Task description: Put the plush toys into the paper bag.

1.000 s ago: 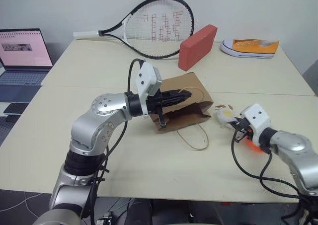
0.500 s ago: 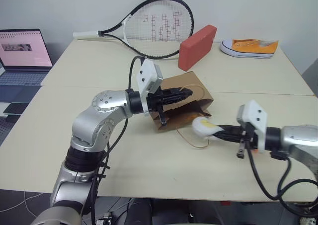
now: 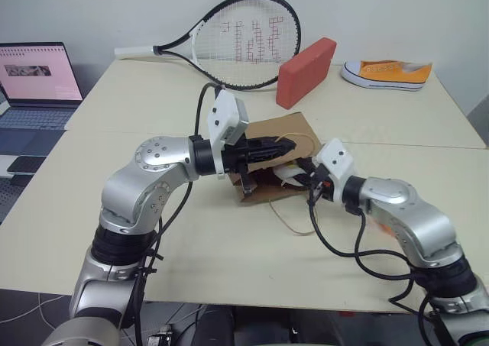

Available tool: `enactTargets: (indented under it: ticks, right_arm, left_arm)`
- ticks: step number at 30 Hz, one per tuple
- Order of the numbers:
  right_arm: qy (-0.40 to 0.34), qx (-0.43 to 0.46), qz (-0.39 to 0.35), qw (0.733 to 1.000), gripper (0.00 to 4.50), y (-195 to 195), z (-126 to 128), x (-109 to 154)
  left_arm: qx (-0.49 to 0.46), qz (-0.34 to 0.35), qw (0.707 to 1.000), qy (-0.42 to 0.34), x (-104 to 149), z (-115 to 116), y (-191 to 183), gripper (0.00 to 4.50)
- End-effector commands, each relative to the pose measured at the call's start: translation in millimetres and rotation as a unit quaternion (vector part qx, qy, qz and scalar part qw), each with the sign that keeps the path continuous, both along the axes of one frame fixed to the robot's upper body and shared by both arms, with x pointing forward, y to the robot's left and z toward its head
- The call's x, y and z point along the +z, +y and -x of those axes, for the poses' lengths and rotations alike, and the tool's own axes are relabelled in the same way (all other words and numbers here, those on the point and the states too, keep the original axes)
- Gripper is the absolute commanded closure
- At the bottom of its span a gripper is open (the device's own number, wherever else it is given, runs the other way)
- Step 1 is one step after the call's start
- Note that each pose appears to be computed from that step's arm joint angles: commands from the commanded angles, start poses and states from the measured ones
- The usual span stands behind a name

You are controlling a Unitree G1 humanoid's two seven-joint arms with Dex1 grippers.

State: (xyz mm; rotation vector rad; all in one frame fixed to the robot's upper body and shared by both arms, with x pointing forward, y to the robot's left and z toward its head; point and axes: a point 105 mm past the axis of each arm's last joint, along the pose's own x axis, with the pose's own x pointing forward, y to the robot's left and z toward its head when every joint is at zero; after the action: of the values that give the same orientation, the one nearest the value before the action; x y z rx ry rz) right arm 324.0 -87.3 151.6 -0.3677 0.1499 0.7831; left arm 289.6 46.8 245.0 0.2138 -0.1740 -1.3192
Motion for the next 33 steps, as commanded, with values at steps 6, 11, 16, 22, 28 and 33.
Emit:
enactTargets:
  ticks: [6, 11, 16, 22, 28, 33]
  right_arm:
    - [-0.087, -0.095, -0.017, 0.992, 4.21, 4.4, -22.2, 6.5]
    - [-0.108, -0.106, -0.013, 0.988, 2.57, 5.7, -23.6, 1.2]
    - [-0.112, -0.101, -0.002, 0.989, 0.71, 5.4, -21.5, -2.8]
    - [-0.114, -0.059, 0.027, 0.991, 0.04, 3.3, -8.4, 5.1]
    - [-0.061, 0.014, 0.016, 0.998, 0.04, -12.2, 30.3, 24.8]
    - [-0.007, -0.016, 0.052, 0.998, 0.04, -69.3, 57.4, 34.1]
  left_arm:
    - [-0.007, 0.017, 1.000, -0.012, 11.2, 6.7, -0.5, 4.50]
    - [-0.005, 0.028, 1.000, -0.002, 13.8, 5.3, -0.5, 4.50]
    - [0.001, 0.032, 0.999, 0.003, 13.8, 2.0, -2.0, 4.50]
    - [0.012, 0.037, 0.999, 0.006, 12.3, -3.2, -5.9, 4.50]
    - [0.024, 0.045, 0.999, 0.001, 12.0, -8.7, -10.1, 4.50]
    - [0.033, 0.055, 0.998, -0.004, 13.0, -12.8, -12.0, 4.50]
